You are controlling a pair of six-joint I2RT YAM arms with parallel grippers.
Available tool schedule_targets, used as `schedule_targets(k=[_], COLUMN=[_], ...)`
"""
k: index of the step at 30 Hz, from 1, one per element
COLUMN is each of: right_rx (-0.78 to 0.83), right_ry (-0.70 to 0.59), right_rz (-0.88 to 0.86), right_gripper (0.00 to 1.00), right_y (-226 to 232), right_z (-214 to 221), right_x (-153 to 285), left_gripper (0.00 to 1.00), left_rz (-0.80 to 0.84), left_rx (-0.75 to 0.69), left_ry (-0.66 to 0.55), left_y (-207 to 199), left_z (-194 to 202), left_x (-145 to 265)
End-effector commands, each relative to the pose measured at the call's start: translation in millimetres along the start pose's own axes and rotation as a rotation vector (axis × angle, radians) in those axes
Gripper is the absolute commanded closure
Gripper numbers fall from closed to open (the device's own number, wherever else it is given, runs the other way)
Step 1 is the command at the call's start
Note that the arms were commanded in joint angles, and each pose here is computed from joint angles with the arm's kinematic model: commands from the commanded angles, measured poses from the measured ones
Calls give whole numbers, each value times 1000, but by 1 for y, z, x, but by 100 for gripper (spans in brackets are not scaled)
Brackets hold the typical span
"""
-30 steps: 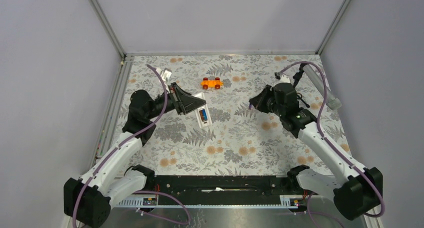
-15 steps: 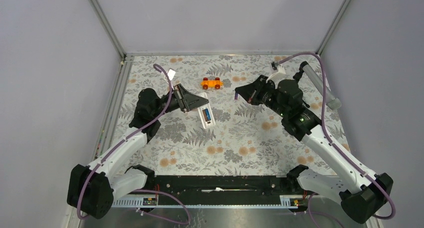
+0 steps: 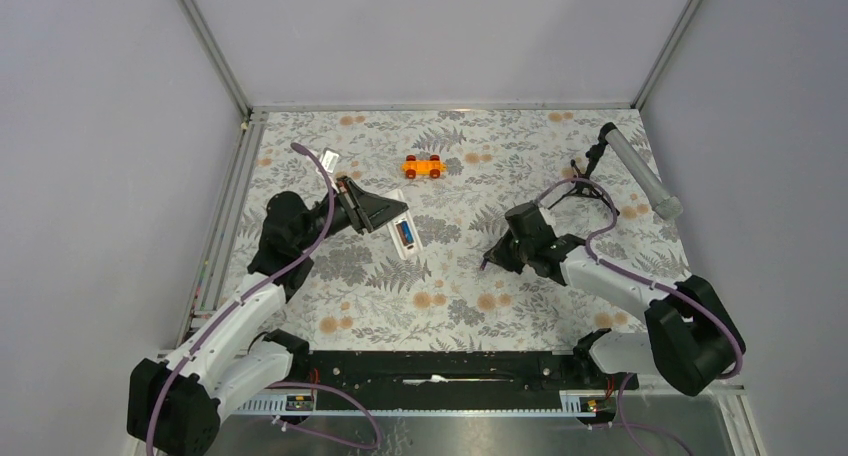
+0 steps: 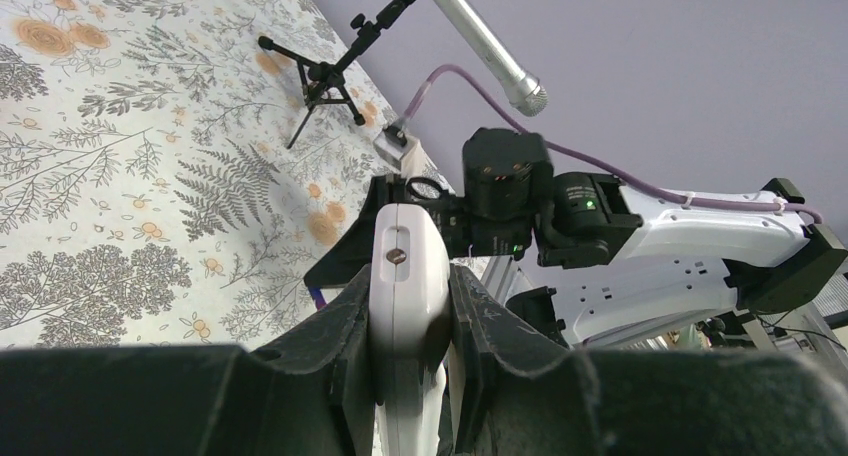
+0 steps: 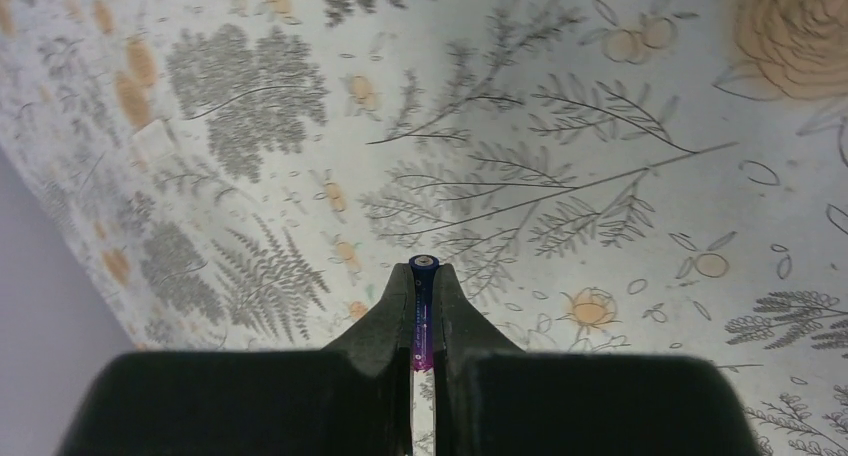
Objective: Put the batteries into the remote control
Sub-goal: Adjust the battery at the center of the board, then pick up the battery from the center of the board.
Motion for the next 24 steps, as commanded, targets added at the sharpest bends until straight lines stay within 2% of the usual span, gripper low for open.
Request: schedule_targets(k=[1, 7, 11, 15, 18, 22, 24], right_rx=[-96, -120, -118, -123, -115, -1, 79], right_ry=[-54, -79, -83, -68, -62, -103, -137], right_rz=[61, 136, 161, 189, 193, 173, 160], right_gripper=[100, 100, 100, 95, 85, 56, 45], right_y=[-13, -34, -40, -43, -41, -22, -10], right_z=[2, 4, 5, 8, 7, -6, -16], right_x=[-12, -17, -23, -28, -30, -19, -10], left_gripper=[100, 100, 100, 100, 100, 100, 100], left_rz=[35, 132, 226, 254, 251, 194, 179], left_rx=[-111, -164, -248, -299, -317, -345, -367], left_ry=[-80, -57, -34, -51, -52, -33, -36], left_y=[-11, -22, -40, -50, -52, -53, -55], left_z=[-16, -12, -16, -17, -16, -21, -24], left_x=[3, 6, 13, 20, 23, 26, 29])
Point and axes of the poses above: each gripper's point midway between its finger pads, its own x axis back along the fingers, its own y axis along the line the jaws close on, z = x × y, the point moved 6 cm from there along x, back along the fingers, and after that the axes turned 8 degrees about -x, right-handed, at the moved point
